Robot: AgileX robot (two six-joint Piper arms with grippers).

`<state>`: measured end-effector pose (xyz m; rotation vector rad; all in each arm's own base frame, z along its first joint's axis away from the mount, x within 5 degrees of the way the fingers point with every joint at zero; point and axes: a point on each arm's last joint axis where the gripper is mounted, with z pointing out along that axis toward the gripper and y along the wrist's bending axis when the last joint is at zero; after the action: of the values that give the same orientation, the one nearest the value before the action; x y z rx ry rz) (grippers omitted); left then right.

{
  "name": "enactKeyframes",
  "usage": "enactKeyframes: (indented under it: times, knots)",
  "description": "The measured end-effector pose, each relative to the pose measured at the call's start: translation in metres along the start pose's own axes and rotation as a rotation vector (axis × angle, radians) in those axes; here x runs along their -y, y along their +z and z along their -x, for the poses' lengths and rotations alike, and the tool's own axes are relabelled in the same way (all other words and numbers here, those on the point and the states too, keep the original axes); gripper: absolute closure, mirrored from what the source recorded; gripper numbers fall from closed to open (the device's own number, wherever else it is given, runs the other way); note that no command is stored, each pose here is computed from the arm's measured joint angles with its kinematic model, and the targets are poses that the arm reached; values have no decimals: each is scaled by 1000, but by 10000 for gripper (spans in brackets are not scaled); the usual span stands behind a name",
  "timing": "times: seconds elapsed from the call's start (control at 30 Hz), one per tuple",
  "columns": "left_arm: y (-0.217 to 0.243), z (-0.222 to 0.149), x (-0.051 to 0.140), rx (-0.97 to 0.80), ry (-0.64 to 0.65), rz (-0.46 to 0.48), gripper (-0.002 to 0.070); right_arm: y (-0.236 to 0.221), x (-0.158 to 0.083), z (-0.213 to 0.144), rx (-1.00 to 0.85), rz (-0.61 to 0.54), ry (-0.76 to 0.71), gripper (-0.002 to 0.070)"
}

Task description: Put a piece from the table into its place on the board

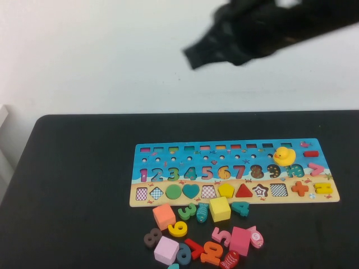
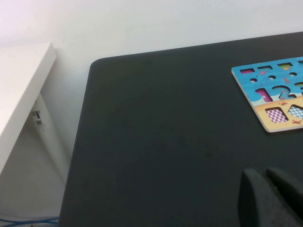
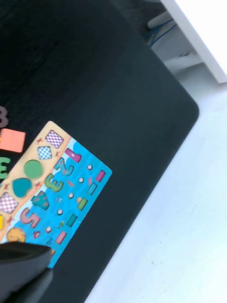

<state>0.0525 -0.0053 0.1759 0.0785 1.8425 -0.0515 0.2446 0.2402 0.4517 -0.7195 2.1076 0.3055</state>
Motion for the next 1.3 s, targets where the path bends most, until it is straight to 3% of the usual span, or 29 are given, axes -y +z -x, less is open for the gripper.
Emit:
enactKeyframes:
  times: [0.57, 0.9, 1.1, 1.3]
  knots:
    - [0, 0, 0, 0, 2, 0, 677, -128, 29, -147, 36, 40, -60, 657]
    - [0, 0, 0, 0, 2, 0, 677, -137, 37, -238, 311, 51, -152, 657]
    - [0, 0, 0, 0, 2, 0, 677, -135, 46, -300, 390, 18, -104, 657]
    - [0, 0, 0, 0, 0, 0, 677, -123, 54, -339, 496, -187, -8, 657]
